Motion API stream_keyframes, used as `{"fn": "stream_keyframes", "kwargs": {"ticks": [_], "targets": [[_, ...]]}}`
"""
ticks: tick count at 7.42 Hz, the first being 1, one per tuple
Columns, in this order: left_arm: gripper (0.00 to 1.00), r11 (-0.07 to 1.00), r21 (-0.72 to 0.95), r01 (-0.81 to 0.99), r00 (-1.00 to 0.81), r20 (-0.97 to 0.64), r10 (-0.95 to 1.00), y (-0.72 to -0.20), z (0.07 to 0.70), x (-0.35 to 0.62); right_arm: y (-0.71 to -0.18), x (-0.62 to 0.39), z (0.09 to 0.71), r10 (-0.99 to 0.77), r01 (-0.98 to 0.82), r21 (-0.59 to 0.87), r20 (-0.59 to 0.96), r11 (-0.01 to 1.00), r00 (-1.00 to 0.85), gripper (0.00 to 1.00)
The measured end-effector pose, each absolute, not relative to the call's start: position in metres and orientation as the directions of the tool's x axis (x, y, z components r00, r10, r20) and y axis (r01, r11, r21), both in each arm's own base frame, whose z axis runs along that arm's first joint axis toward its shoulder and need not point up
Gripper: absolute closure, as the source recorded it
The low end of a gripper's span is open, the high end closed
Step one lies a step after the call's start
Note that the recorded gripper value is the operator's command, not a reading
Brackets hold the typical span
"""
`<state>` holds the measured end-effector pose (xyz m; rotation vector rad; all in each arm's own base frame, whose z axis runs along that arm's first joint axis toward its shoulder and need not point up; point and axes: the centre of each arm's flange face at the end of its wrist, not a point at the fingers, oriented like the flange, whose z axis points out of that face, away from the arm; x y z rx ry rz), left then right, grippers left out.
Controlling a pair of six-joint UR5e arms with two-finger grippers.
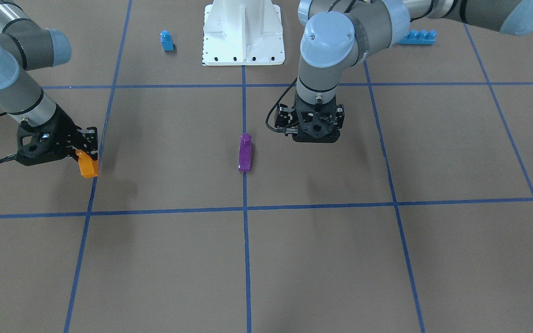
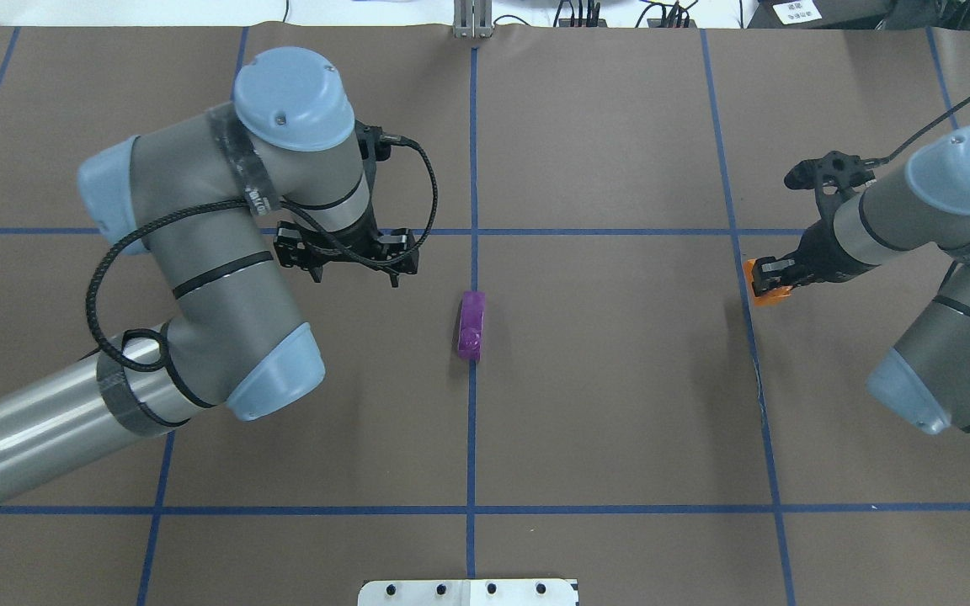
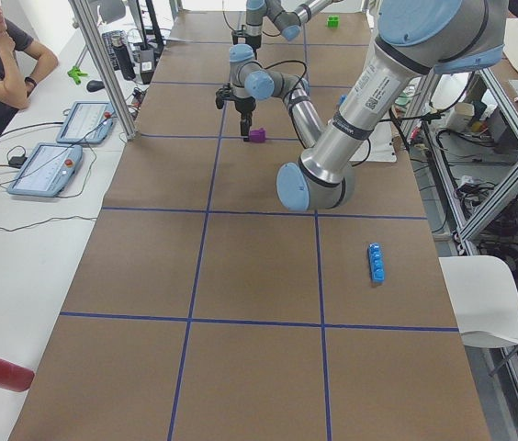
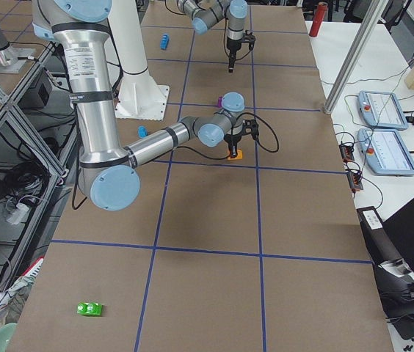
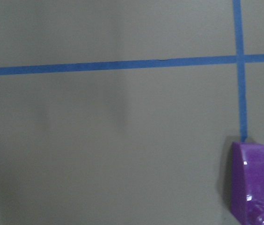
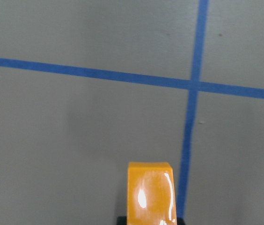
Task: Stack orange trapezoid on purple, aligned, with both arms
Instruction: 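Carry the orange block with the right gripper over the purple block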
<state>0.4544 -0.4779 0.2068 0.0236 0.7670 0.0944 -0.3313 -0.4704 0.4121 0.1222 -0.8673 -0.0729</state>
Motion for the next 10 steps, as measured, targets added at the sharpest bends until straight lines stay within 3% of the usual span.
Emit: {"fn": "stream_keyframes", "kwargs": {"ticks": [4, 10], "targets": [[0.00, 0.988, 0.098, -0.124, 0.721, -0.675, 0.157, -0.473, 0.260, 0.395, -0.432, -0.471, 0.226, 0.062, -0.069, -0.024, 0.779, 0.997, 0.624, 1.00], [0.00, 0.988, 0.093, -0.126, 0.721, -0.675, 0.155, -0.472, 0.265, 0.391, -0.413, -0.562, 0.163, 0.124, -0.125, -0.056, 0.751, 0.991, 0.648, 1.00]]}}
